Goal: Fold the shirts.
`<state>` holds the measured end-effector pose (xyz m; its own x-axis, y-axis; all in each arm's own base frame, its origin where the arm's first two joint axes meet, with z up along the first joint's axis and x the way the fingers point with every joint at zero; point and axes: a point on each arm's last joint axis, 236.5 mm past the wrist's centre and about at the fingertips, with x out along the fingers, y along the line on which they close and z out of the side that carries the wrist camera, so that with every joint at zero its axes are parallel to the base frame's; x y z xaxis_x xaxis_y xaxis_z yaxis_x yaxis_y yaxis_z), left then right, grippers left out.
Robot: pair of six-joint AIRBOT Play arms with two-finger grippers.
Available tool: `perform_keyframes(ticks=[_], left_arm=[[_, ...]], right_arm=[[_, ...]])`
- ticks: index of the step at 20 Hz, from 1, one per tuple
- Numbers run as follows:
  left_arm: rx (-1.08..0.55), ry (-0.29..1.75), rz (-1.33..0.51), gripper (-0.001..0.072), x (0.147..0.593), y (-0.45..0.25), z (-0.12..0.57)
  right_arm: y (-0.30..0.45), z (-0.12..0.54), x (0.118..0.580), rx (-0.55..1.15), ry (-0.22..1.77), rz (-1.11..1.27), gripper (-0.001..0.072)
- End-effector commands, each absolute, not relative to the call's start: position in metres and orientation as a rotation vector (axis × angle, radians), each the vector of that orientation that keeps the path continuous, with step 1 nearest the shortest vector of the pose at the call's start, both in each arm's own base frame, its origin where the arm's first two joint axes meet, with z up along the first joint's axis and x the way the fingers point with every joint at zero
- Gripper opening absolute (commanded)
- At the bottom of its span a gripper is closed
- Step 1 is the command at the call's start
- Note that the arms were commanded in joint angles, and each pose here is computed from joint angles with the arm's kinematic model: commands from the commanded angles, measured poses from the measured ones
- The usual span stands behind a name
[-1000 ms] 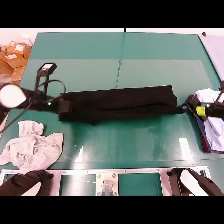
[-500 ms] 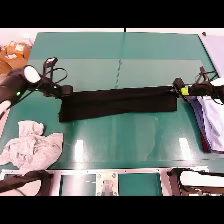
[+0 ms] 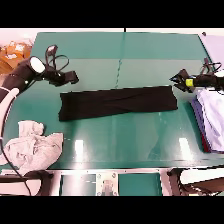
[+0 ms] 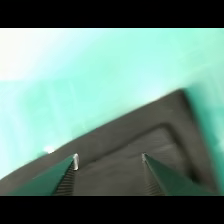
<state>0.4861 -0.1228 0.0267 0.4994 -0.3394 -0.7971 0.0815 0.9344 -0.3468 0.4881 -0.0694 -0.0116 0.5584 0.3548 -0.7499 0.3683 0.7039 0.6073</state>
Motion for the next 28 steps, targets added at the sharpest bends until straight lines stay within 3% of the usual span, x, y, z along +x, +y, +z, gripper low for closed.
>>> perform_keyframes(ticks=[1,3,4,6,7,13,23,24,25,27,28], left_arm=[[-0.262,0.974,-0.282,0.0655,0.498,-0.125,0.062],[-0.265,0.978,-0.297,0.0654,0.496,-0.129,0.073],[-0.269,0.989,-0.307,0.0563,0.494,-0.131,0.075],[-0.270,1.034,-0.322,0.0098,0.484,-0.134,0.072],[-0.266,1.065,-0.329,0.0027,0.477,-0.135,0.068],[-0.324,1.171,-0.397,0.0027,0.452,-0.153,0.065],[-0.404,1.170,-0.450,0.0027,0.449,-0.170,0.073],[-0.407,1.169,-0.454,0.0027,0.448,-0.171,0.074],[-0.403,1.170,-0.461,0.0027,0.447,-0.175,0.074],[-0.381,1.163,-0.488,0.0027,0.445,-0.189,0.074],[-0.371,1.154,-0.502,0.0027,0.443,-0.200,0.073]], right_arm=[[-0.105,-0.008,0.462,0.816,1.063,0.014,0.0555],[-0.121,-0.020,0.442,0.827,1.115,0.037,0.0593],[-0.125,-0.029,0.434,0.838,1.143,0.049,0.0601],[-0.129,-0.049,0.423,0.845,1.193,0.085,0.0602],[-0.126,-0.060,0.419,0.835,1.222,0.121,0.0603],[-0.085,-0.099,0.405,0.870,1.334,0.342,0.0602],[-0.056,-0.101,0.424,0.835,1.306,0.399,0.0599],[-0.058,-0.100,0.426,0.831,1.298,0.397,0.0516],[-0.059,-0.098,0.429,0.826,1.292,0.398,0.0325],[-0.059,-0.091,0.431,0.816,1.287,0.414,0.0032],[-0.058,-0.085,0.430,0.812,1.292,0.434,0.0017]])
